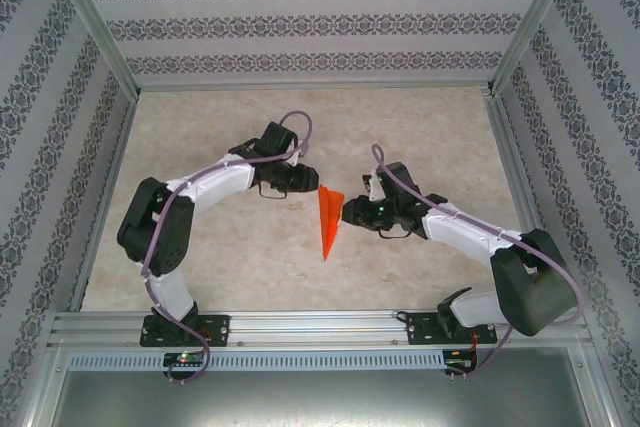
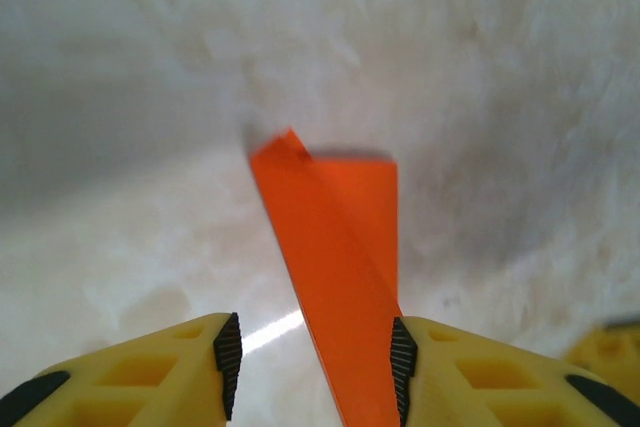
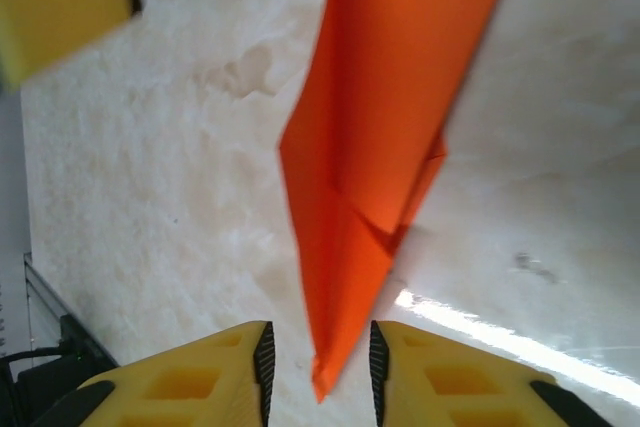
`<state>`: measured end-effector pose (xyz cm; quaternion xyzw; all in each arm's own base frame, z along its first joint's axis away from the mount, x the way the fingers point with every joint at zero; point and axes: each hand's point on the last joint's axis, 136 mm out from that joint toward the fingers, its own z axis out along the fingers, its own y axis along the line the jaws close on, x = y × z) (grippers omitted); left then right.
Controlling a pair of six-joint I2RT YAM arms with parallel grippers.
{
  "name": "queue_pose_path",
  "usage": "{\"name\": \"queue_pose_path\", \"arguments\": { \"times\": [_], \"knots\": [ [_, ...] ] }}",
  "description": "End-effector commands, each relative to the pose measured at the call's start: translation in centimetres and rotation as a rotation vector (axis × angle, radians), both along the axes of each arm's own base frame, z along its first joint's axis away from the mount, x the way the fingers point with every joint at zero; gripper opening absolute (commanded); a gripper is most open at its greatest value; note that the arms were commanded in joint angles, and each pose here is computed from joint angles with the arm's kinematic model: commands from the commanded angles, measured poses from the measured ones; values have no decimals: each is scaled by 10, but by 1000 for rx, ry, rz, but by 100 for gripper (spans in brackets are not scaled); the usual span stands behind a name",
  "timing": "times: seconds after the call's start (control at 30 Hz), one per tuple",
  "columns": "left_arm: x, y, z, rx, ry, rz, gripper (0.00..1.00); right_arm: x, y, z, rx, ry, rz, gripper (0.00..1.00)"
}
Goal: Fold a paper plane with a square sheet of paper (pick it up from the middle)
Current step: Turn over a paper plane at the center of the table.
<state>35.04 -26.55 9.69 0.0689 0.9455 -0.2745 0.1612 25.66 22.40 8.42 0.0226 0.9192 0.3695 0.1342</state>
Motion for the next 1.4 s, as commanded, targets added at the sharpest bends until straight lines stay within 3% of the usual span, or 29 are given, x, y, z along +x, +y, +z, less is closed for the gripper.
{"name": "queue_pose_path", "arguments": {
  "times": [0.0,0.27,0.63,0.77,0.93,1.37],
  "knots": [
    [-20,-9,18,7,-48,20,49,-3,-10,-2,12,12,15,35],
    [-70,-22,-8,132,-33,8,51,12,-14,-6,63,20,-2,42],
    [-88,-33,-53,286,11,-33,47,11,-23,-9,71,29,-19,46],
    [-89,-37,-58,278,19,-44,40,9,-25,-8,75,27,-20,47],
    [-89,-36,-59,279,13,-41,25,6,-21,-11,101,45,-15,47],
    [-90,-27,-59,165,30,14,20,-4,23,-24,147,82,48,49]
  ]
}}
